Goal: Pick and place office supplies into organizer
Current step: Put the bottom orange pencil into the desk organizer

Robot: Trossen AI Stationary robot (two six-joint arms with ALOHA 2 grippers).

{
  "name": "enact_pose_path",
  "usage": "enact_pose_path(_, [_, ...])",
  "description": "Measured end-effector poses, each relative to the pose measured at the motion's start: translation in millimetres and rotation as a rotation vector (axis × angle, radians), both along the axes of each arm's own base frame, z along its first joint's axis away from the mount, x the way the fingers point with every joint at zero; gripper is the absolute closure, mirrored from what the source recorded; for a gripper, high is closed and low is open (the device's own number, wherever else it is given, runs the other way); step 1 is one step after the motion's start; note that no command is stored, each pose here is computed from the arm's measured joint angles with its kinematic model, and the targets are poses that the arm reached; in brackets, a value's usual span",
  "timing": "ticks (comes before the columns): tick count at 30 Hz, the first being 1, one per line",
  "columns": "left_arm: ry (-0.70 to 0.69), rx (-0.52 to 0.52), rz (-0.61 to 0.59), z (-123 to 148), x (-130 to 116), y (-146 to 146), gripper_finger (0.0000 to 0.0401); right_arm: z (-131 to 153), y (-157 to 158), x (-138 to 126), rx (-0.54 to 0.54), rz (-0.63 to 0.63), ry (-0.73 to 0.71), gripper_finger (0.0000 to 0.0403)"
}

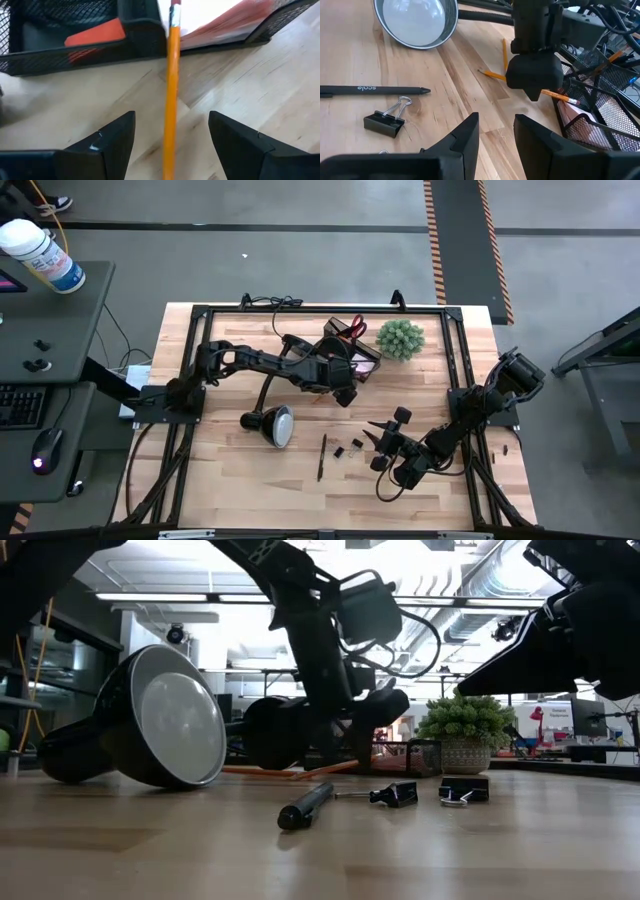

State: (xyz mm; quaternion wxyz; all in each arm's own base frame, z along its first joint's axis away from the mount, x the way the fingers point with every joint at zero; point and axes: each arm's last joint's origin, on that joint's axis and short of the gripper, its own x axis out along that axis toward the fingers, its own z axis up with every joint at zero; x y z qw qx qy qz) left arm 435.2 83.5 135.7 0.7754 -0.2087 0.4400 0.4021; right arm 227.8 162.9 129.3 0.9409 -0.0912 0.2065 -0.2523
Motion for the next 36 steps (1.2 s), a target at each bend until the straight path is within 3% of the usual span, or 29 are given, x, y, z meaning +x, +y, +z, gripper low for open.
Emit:
enact_pose_path(9, [-0.017, 0.015, -0.003, 1.0, 1.8, 0.6, 0.0167, 0.0, 0.0, 0.0, 0.0, 0.0, 0.0, 0.0289])
enact_pose_path(24, [-0.011, 0.049, -0.004, -1.6, 3.1, 1.6, 0.0268, 0.0, 0.0, 0.0, 0.0, 0.0, 0.0, 0.0289])
enact_pose_path(36, [-0.013, 0.048, -0.007, -4.9, 4.4, 1.8, 0.0282, 0.0, 0.0, 0.0, 0.0, 0.0, 0.0, 0.0289])
